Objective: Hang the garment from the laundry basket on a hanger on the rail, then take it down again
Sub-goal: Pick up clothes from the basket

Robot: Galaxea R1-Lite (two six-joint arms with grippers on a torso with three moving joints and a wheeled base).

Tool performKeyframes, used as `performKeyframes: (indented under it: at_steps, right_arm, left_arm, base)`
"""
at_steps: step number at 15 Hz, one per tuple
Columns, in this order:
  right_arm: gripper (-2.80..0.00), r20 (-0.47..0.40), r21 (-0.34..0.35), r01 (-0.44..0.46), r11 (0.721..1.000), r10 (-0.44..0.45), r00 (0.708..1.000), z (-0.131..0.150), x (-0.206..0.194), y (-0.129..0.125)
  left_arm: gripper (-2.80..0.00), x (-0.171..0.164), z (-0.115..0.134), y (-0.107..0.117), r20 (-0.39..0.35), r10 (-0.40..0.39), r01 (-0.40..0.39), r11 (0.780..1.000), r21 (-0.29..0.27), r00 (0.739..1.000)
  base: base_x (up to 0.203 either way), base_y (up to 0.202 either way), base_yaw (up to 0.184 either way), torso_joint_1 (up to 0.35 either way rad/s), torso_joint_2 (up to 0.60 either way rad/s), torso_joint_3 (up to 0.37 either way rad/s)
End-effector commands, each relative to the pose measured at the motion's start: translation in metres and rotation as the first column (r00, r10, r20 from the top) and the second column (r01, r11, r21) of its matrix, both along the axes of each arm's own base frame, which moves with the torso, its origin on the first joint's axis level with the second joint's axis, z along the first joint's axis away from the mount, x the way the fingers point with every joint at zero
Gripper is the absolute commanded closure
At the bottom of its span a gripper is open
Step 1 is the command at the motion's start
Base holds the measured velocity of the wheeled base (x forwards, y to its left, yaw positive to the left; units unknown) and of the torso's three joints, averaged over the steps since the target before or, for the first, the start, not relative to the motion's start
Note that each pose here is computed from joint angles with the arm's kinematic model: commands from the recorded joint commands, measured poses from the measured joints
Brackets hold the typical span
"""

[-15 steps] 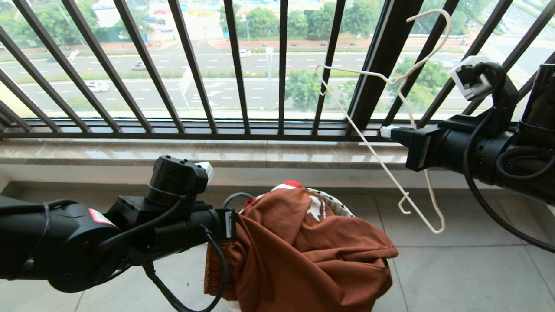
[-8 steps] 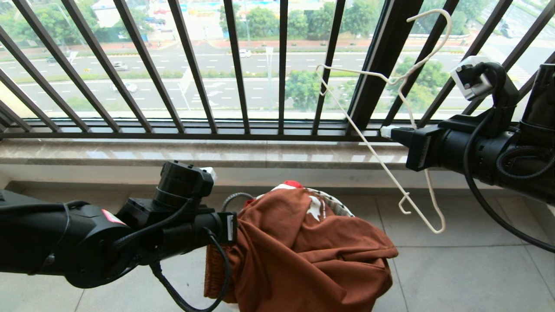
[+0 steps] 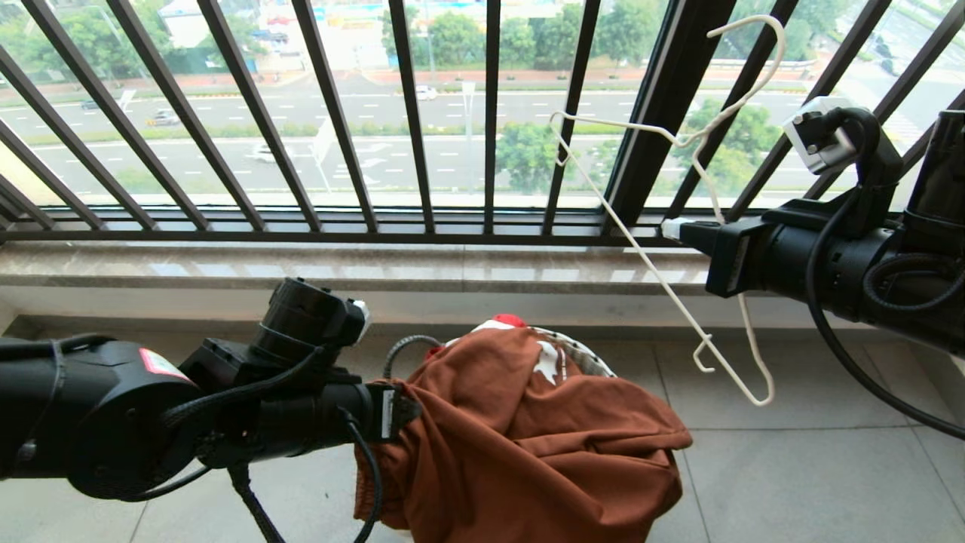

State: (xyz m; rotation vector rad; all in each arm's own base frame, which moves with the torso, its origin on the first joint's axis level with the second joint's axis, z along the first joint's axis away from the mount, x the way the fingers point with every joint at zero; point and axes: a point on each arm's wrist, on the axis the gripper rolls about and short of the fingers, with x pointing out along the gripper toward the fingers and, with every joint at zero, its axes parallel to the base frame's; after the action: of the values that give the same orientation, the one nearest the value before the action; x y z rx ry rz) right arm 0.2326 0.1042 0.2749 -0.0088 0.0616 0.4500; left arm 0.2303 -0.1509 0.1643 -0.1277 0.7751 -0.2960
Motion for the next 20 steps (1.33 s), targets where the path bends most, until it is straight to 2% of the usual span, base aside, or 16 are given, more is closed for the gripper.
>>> performKeyframes:
  at_steps: [1, 3, 6, 8, 10, 11, 13, 14, 15, 18, 20]
  right_arm:
    - [0.0, 0.003, 0.001, -0.001, 1.0, 0.001, 1.0, 0.0, 0.0, 0.0]
    - [0.0, 0.003, 0.001, -0.001, 1.0, 0.001, 1.0, 0.0, 0.0, 0.0]
    - [0.0, 0.003, 0.001, -0.001, 1.0, 0.001, 1.0, 0.0, 0.0, 0.0]
    - [0.0, 0.003, 0.001, -0.001, 1.0, 0.001, 1.0, 0.0, 0.0, 0.0]
    - [0.0, 0.003, 0.001, -0.002, 1.0, 0.002, 1.0, 0.0, 0.0, 0.0]
    - [0.0, 0.003, 0.001, -0.001, 1.0, 0.001, 1.0, 0.0, 0.0, 0.0]
    - [0.0, 0.003, 0.001, -0.001, 1.0, 0.001, 1.0, 0.0, 0.0, 0.0]
    - [0.0, 0.002, 0.001, -0.001, 1.0, 0.001, 1.0, 0.0, 0.0, 0.0]
    - [0.0, 0.001, 0.001, -0.001, 1.0, 0.001, 1.0, 0.0, 0.0, 0.0]
    - [0.0, -0.004, -0.002, -0.001, 1.0, 0.001, 1.0, -0.001, 0.001, 0.001]
    - [0.0, -0.013, -0.007, -0.002, 1.0, 0.002, 1.0, -0.004, 0.003, 0.002]
  left_arm:
    - [-2.8, -0.008, 0.01, 0.003, -0.066, -0.021, 0.022, 1.0, 0.019, 0.998]
    - [-2.8, -0.012, 0.011, 0.006, -0.092, -0.035, 0.039, 0.998, 0.042, 0.995]
    - [-2.8, -0.023, 0.029, 0.022, -0.059, -0.063, 0.068, 0.994, 0.087, 0.996]
    - [-2.8, -0.034, 0.037, 0.031, -0.075, -0.099, 0.11, 0.983, 0.147, 0.992]
    - [-2.8, -0.037, 0.042, 0.036, -0.053, -0.141, 0.149, 0.968, 0.199, 0.989]
    - [0.0, -0.036, 0.045, 0.036, -0.039, -0.141, 0.146, 0.967, 0.208, 0.989]
    - [0.0, -0.031, 0.049, 0.038, -0.02, -0.147, 0.148, 0.96, 0.238, 0.989]
    - [0.0, -0.028, 0.048, 0.042, -0.015, -0.172, 0.169, 0.944, 0.282, 0.985]
    - [0.0, -0.023, 0.047, 0.052, -0.01, -0.204, 0.194, 0.917, 0.348, 0.979]
    - [0.0, -0.012, 0.047, 0.073, -0.012, -0.315, 0.277, 0.814, 0.51, 0.949]
    - [0.0, -0.006, 0.05, 0.085, -0.009, -0.412, 0.335, 0.728, 0.598, 0.911]
  base:
    - [0.0, 0.0, 0.0, 0.0, 0.0, 0.0]
    - [0.0, 0.0, 0.0, 0.0, 0.0, 0.0]
    - [0.0, 0.0, 0.0, 0.0, 0.0, 0.0]
    - [0.0, 0.0, 0.0, 0.0, 0.0, 0.0]
    - [0.0, 0.0, 0.0, 0.0, 0.0, 0.0]
    - [0.0, 0.0, 0.0, 0.0, 0.0, 0.0]
    - [0.0, 0.0, 0.0, 0.0, 0.0, 0.0]
    - [0.0, 0.0, 0.0, 0.0, 0.0, 0.0]
    - [0.0, 0.0, 0.0, 0.0, 0.0, 0.0]
    - [0.0, 0.0, 0.0, 0.0, 0.0, 0.0]
    - [0.0, 0.0, 0.0, 0.0, 0.0, 0.0]
